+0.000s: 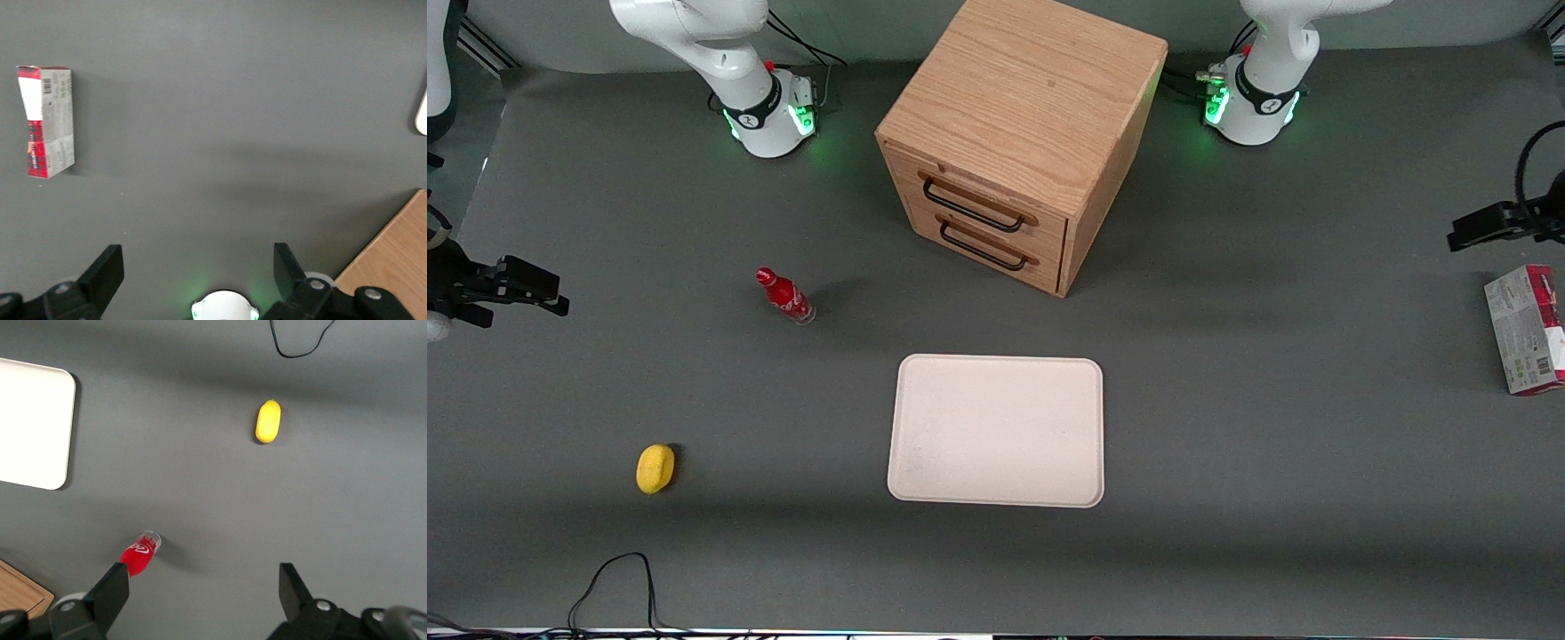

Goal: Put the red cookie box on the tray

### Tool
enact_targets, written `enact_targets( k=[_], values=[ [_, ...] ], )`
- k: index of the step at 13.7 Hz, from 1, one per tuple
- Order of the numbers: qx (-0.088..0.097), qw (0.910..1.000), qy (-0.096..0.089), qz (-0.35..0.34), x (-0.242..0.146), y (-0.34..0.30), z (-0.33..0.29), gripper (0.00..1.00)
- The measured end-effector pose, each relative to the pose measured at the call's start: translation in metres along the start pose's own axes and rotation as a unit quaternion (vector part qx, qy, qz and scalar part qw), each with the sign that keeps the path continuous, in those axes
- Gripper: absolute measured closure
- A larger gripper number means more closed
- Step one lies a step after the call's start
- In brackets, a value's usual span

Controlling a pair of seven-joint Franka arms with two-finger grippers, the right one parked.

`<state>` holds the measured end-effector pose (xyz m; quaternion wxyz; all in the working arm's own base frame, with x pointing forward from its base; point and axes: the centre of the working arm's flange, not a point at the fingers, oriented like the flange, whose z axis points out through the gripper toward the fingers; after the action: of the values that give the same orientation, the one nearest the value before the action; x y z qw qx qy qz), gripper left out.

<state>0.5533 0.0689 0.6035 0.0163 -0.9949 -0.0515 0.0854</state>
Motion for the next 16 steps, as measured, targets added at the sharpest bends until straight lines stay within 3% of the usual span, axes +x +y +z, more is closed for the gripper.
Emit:
enact_targets(
  k=[11,16],
  values=[
    [-0.01,0.9991,-0.006,0.042,-0.001,-0.264,0.033,0.0],
    [-0.015,0.9991,-0.009,0.038,0.006,-0.3,0.052,0.0]
  ],
)
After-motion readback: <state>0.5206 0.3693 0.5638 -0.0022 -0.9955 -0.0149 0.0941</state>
